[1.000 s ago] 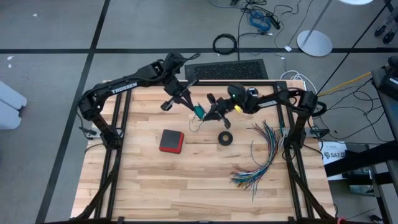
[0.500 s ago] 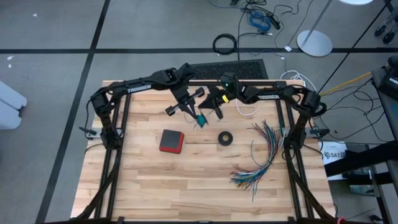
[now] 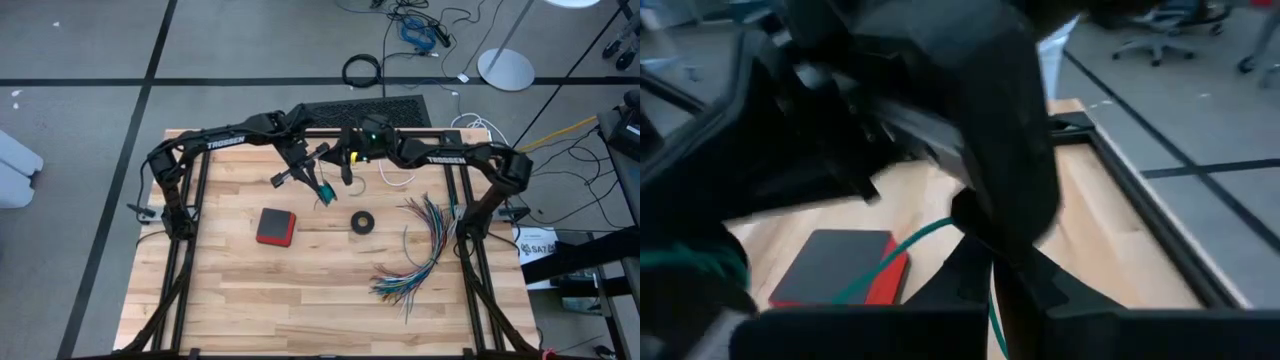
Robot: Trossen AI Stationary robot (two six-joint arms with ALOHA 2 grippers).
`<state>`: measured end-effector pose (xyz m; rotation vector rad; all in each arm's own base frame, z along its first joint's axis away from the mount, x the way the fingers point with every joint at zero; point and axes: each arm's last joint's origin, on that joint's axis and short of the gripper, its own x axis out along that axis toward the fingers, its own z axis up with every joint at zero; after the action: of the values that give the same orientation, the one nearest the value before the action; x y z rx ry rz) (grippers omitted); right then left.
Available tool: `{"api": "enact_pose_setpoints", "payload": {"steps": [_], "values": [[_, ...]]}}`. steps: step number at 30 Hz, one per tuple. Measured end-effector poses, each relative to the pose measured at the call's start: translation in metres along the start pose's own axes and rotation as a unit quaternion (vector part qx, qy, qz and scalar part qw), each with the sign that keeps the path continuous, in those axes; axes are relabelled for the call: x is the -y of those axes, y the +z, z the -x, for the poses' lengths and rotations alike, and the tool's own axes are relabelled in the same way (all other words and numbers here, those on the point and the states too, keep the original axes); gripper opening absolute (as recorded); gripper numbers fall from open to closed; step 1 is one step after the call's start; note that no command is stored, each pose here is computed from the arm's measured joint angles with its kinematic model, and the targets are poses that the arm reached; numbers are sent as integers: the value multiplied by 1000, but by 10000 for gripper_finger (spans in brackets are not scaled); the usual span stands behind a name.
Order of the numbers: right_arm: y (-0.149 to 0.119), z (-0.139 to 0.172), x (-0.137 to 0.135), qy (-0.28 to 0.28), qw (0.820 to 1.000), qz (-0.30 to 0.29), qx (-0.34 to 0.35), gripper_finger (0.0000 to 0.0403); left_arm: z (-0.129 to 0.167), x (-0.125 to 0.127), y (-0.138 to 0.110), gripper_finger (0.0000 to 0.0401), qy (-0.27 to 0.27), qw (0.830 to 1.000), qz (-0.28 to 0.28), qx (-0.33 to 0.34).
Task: Coiling cords
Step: Coil the green wire cable on the spool
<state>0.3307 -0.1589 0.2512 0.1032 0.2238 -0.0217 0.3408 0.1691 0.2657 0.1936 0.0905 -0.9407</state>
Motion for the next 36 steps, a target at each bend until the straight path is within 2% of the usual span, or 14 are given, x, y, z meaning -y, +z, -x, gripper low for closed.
{"api": "enact_pose_setpoints", "payload": {"steps": [14, 19, 26, 31, 36], "values": [[16, 7, -32, -38, 999, 27, -7, 0, 6, -1, -6, 0, 41, 996, 28, -77], [19, 17, -42, -82, 994, 52, -42, 0, 14, -3, -8, 0, 59, 993, 39, -90], [17, 29, -48, -113, 987, 63, -98, 0, 25, -10, -5, 0, 108, 987, 36, -117], [15, 34, -51, -111, 984, 61, -124, 0, 26, -14, -5, 0, 136, 980, 28, -144], [13, 41, -52, -136, 977, 61, -154, 0, 29, -14, 6, 0, 171, 969, 12, -176]]}}
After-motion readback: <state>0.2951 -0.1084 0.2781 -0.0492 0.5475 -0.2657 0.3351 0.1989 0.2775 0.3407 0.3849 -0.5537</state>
